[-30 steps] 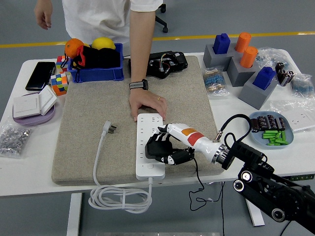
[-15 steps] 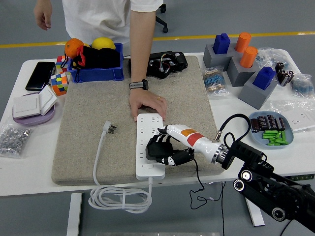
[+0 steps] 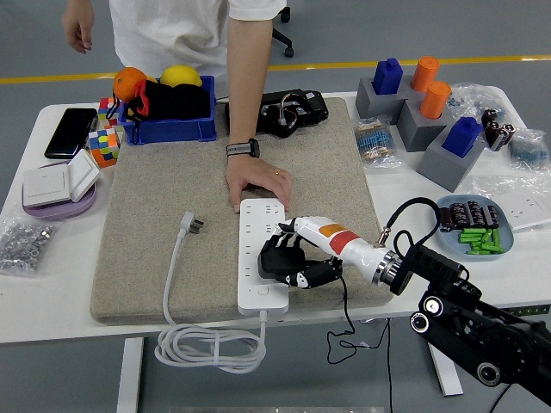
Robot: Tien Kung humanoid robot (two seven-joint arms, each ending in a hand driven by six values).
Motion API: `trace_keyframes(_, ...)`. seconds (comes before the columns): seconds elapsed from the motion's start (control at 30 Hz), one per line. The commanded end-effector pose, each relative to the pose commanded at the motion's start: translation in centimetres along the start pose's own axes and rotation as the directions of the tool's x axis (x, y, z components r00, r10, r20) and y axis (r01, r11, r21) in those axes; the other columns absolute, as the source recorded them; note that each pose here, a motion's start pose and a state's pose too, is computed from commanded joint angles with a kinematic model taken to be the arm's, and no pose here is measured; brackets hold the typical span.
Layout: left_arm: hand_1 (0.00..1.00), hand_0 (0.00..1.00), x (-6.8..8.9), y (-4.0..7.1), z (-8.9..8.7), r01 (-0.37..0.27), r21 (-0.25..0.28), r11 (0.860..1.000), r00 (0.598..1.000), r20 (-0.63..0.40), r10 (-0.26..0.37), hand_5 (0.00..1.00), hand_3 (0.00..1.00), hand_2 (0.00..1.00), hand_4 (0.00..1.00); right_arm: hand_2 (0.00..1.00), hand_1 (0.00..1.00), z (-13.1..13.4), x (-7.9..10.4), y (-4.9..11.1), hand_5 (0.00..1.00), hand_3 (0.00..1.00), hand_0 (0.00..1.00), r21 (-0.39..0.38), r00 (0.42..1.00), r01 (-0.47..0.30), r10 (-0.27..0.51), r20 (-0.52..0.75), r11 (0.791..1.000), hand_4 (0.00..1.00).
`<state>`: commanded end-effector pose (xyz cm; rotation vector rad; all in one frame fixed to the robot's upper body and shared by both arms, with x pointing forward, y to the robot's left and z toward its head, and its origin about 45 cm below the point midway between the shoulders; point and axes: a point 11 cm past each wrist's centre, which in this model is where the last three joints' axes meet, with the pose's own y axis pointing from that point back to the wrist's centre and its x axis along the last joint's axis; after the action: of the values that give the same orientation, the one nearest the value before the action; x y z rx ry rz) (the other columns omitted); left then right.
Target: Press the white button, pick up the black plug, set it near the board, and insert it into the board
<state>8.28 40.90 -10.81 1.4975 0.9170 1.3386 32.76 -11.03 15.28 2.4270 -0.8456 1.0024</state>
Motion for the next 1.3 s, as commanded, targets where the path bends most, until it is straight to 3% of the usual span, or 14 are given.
trace_keyframes(1.3, 0.508, 0.481, 0.3, 0.0, 0.1, -0.005, 0.0, 1.0, 1.0, 0.011, 0.005, 0.255, 0.588, 0.505, 0.56, 0.347, 0.266, 1.2, -1.1, -0.4, 0.002, 0.567, 0.337, -0.034, 0.998, 0.041, -0.042, -0.051, 0.999, 0.733)
